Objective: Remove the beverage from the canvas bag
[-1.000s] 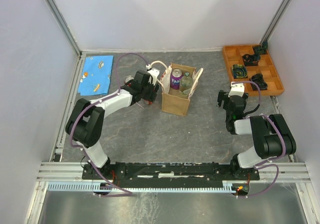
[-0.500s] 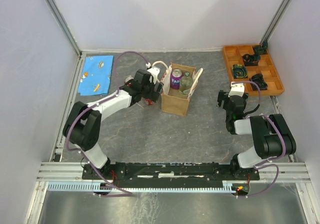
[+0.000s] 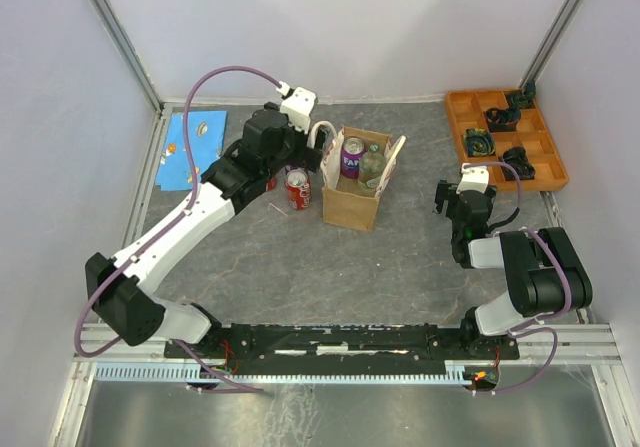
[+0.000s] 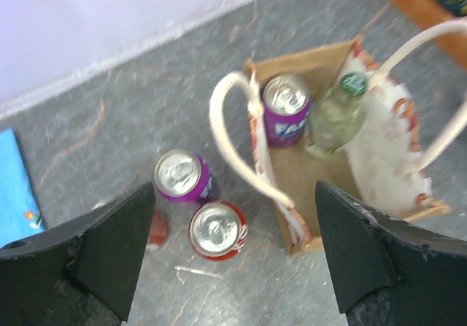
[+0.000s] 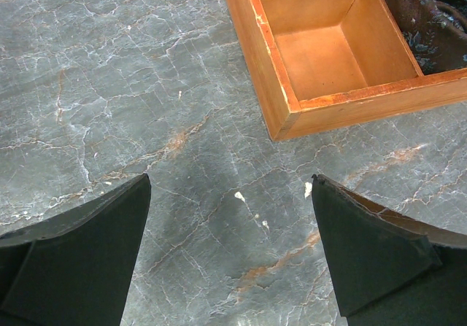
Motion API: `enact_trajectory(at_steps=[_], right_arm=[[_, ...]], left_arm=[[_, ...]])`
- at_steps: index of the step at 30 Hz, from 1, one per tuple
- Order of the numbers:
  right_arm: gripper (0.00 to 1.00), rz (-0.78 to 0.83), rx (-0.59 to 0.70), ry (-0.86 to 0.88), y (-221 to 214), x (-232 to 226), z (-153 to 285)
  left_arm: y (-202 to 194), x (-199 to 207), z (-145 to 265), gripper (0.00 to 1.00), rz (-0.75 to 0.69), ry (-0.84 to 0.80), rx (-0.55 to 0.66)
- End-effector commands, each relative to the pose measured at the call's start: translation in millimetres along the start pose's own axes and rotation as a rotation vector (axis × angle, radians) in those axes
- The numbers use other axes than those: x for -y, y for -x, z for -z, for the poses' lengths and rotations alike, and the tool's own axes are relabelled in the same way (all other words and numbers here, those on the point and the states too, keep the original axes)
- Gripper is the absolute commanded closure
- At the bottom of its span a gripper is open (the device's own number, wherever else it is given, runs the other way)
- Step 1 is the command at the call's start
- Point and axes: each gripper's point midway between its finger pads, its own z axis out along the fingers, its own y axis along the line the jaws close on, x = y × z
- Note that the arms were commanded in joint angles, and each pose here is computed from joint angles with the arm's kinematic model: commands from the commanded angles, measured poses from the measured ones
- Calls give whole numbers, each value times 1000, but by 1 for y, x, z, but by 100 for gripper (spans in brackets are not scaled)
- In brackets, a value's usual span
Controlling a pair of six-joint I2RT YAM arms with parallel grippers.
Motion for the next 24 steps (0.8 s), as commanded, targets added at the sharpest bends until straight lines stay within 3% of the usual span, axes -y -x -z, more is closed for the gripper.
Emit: enact_trajectory(at_steps=[1, 6, 10, 15, 20, 24], right_arm=[[1, -27, 58, -8, 20, 1, -3], [1, -27, 59, -7, 20, 1, -3], [1, -26, 58, -7, 20, 1, -3], [1, -27, 58, -8, 20, 1, -3], [1, -27, 58, -8, 20, 1, -3], [1, -28, 58, -8, 20, 1, -3]], left_arm=[[63, 18, 25, 6, -56, -78, 166], [85, 54, 13, 16, -126, -261, 281], [73, 86, -21, 47, -180, -395, 297], [63, 115, -50, 72, -197, -512, 354], [61, 129, -66, 70, -224, -569, 399], [49, 138, -82, 56, -242, -602, 400]])
